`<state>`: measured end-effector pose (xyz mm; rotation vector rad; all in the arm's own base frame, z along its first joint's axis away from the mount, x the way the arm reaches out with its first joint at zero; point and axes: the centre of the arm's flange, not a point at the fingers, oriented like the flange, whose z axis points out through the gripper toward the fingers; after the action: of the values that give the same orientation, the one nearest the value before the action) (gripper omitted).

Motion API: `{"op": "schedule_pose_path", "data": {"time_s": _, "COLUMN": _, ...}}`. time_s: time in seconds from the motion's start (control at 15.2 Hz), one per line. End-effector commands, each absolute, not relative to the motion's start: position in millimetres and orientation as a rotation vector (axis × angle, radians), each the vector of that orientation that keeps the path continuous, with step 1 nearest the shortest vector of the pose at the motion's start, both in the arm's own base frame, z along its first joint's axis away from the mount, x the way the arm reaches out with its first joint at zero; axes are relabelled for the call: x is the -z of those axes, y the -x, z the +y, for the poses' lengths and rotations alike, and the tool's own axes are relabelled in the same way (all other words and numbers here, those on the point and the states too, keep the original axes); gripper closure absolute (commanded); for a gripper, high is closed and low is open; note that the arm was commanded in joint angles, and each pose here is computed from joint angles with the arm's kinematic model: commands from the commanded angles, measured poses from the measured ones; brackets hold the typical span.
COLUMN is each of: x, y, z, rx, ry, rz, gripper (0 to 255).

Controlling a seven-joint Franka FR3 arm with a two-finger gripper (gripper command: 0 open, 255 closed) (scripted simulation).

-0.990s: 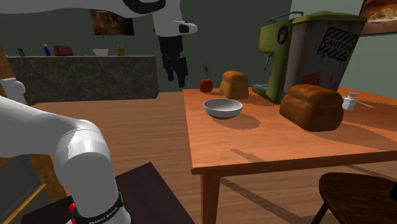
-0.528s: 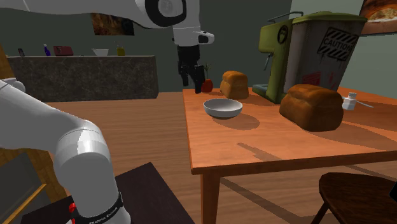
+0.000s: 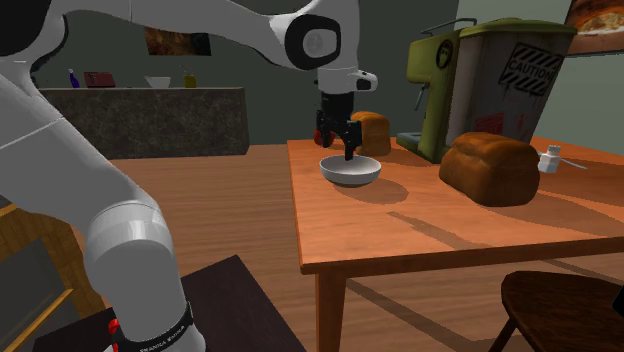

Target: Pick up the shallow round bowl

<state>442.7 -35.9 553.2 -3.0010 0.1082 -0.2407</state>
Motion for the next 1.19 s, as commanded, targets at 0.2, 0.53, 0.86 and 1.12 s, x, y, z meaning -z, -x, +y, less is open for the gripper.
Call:
{"op": "schedule_pose_path", "data": {"time_s": 0.2, "x": -529, "y": -502, "z": -56, "rx": 0.258, "ry": 2.986, "rz": 0.098, "gripper": 0}}
{"op": "schedule_pose_path", "data": {"time_s": 0.53, "x": -505, "y": -545, "z": -73, "rx": 0.270, "ry": 2.975, "rz": 0.090, "gripper": 0}}
{"op": "schedule_pose_path", "data": {"time_s": 0.86, "x": -479, "y": -545, "z": -73, "rx": 0.270, "ry": 2.975, "rz": 0.090, "gripper": 0}}
{"op": "schedule_pose_path", "data": {"time_s": 1.12, "x": -470, "y": -546, "z": -73, "rx": 0.270, "ry": 2.975, "rz": 0.090, "gripper": 255}}
